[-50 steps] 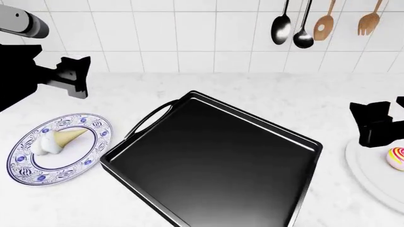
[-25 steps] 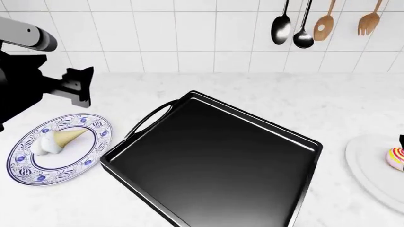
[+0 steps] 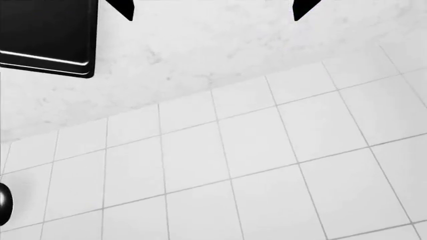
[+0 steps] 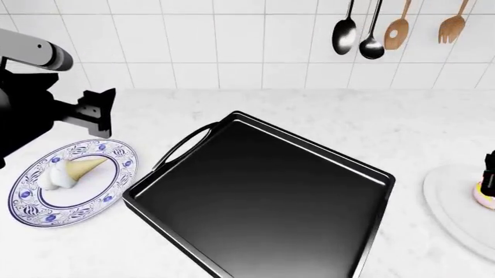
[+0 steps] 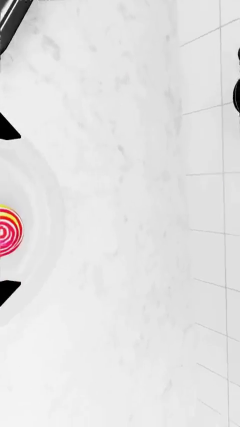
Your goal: Move the dessert items from the plate to the tray.
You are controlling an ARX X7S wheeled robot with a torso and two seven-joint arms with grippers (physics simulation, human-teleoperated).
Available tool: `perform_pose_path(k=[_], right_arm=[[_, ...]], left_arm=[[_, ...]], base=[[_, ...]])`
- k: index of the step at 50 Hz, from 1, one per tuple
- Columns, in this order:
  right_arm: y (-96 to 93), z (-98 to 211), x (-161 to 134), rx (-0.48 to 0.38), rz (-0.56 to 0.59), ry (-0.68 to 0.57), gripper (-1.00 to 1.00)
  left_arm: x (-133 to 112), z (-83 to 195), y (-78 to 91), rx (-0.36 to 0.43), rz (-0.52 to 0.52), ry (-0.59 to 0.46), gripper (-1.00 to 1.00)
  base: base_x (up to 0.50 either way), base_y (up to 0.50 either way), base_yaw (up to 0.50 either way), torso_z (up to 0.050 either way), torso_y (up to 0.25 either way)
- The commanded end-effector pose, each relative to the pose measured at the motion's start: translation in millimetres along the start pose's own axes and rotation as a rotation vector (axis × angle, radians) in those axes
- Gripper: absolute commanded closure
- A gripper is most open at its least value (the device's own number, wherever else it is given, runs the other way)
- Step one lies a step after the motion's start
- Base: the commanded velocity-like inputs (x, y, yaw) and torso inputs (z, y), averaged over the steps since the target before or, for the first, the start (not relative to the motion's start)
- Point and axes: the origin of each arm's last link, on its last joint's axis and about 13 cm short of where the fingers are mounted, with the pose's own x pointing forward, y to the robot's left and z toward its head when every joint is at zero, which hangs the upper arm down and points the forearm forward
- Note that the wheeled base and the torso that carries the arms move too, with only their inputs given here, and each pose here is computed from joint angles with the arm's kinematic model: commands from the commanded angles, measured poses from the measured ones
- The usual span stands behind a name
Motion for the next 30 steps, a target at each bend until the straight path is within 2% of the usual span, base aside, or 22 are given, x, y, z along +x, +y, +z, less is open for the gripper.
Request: perform_pose_path(k=[1, 11, 20, 30], right_arm=[[0.0, -13, 17, 0.026, -0.044, 0.011, -1.00], [8.3, -21, 30, 0.005, -0.021, 0.045, -1.00], [-1.1, -30, 33, 0.051, -0.089, 0.095, -1.00], [-2.5, -38, 38, 0.066, -0.102, 0.113, -1.00]], left_arm=[[0, -1, -0.7, 0.004, -0.001, 0.004, -1.00], [1, -3, -1.8, 0.010, -0.008, 0.005, -1.00], [-1, -4, -1.6, 0.020, -0.013, -0.004, -1.00], [-1, -6, -1.9, 0.020, -0.011, 0.002, -1.00]], base=[[0.00, 0.00, 0.00, 0.000, 0.000], [0.00, 0.00, 0.00, 0.000, 0.000], [0.00, 0.00, 0.00, 0.000, 0.000], [0.00, 0.00, 0.00, 0.000, 0.000]])
